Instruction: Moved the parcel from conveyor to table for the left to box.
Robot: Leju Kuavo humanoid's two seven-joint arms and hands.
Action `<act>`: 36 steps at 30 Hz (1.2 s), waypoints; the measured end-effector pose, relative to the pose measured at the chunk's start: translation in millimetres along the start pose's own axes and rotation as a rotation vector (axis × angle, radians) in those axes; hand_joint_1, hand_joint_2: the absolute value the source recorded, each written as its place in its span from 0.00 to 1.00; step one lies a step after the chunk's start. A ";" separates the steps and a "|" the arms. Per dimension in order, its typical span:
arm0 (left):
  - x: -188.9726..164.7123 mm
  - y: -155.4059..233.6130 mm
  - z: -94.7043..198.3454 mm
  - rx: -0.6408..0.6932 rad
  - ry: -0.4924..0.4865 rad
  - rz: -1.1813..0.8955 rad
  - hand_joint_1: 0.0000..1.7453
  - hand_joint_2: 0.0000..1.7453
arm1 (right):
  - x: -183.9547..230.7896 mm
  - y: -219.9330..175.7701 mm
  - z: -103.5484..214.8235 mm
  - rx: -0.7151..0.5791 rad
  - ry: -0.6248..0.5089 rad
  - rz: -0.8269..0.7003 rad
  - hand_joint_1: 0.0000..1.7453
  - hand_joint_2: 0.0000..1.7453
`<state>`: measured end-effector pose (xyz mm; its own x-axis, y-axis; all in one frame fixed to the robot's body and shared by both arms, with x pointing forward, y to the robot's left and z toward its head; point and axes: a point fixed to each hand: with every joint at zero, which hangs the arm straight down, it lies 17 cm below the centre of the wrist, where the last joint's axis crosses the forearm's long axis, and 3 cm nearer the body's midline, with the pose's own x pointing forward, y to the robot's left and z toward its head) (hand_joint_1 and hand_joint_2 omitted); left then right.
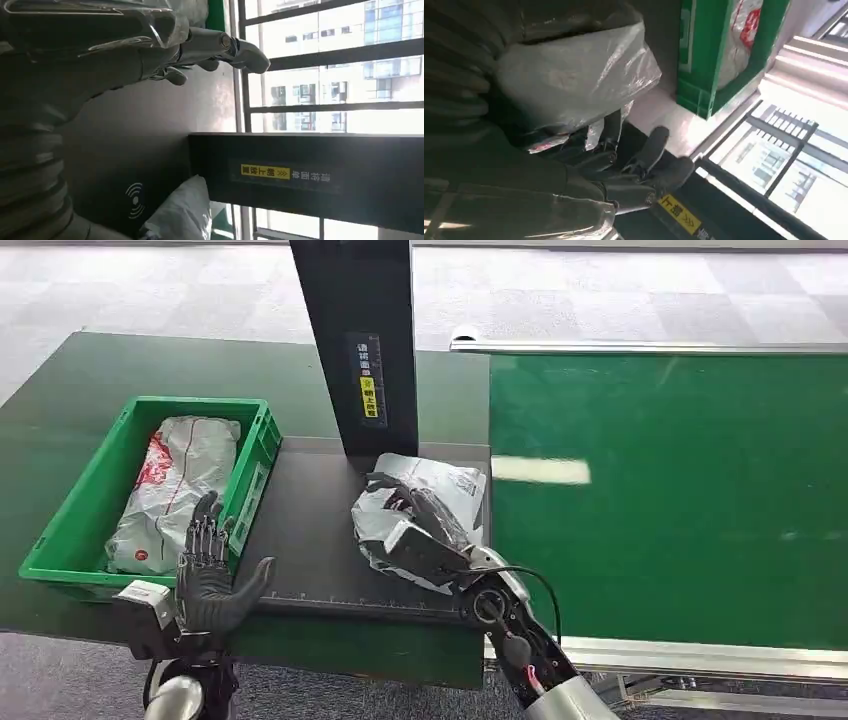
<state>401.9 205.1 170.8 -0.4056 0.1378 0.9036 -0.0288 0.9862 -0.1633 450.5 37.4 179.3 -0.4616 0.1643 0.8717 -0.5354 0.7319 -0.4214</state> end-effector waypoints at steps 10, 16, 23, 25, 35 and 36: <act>-0.1 -28.1 -4.5 -0.076 -0.013 0.007 0.00 1.00 | 61.9 3.2 3.5 0.047 -0.177 -0.409 0.00 0.00; 5.0 -53.6 -11.2 -0.177 -0.032 -0.048 0.00 1.00 | 101.0 -41.1 26.8 -0.067 -0.325 -0.467 0.00 1.00; -36.7 -110.1 -0.3 -0.444 0.023 -0.513 0.00 1.00 | 102.7 -102.5 71.4 -0.293 -0.396 -0.428 0.00 1.00; -51.4 -120.7 -0.8 -0.477 0.030 -0.631 0.00 1.00 | 98.5 -113.4 83.2 -0.335 -0.396 -0.426 0.00 1.00; -129.7 -146.4 -11.7 -0.577 0.086 -0.985 0.00 1.00 | 87.6 -128.9 101.8 -0.410 -0.389 -0.460 0.00 1.00; -137.8 -147.2 -9.9 -0.595 0.102 -1.000 0.00 1.00 | 87.5 -129.0 101.3 -0.412 -0.390 -0.463 0.00 1.00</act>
<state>471.0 41.9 74.2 -0.3688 -0.7443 0.5568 0.1497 0.5436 0.8259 407.5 -109.6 284.6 -0.5117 -0.4131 0.7533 -0.4625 0.8714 0.1636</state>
